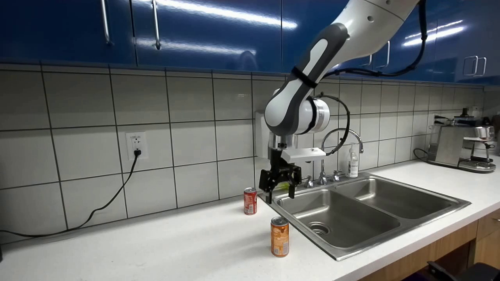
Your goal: Put the orange can on the counter to the left
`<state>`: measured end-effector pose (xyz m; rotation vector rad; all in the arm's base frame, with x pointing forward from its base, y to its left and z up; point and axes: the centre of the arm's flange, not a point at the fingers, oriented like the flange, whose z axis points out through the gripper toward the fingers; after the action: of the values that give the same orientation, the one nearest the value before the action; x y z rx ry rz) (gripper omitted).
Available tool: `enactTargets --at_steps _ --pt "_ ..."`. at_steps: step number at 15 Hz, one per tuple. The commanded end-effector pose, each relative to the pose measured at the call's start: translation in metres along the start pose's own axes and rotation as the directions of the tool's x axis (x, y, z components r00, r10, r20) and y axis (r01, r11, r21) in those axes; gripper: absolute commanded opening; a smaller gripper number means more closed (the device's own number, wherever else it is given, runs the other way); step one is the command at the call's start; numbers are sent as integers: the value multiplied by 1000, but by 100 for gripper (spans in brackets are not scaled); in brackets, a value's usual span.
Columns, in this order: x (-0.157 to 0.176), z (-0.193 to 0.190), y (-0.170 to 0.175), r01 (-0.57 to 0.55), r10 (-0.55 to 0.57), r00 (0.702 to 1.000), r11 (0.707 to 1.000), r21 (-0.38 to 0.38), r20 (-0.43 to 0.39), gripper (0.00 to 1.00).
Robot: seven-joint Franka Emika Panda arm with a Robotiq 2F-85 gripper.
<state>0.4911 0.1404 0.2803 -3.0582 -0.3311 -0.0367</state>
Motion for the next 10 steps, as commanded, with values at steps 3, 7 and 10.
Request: enactTargets --at_steps 3,7,10 --pt "-38 -66 32 -92 92 996 996 -20 4 100" --pt "-72 -94 50 -132 133 991 991 -22 32 100" --pt "-100 -111 57 -158 158 984 987 -13 76 100"
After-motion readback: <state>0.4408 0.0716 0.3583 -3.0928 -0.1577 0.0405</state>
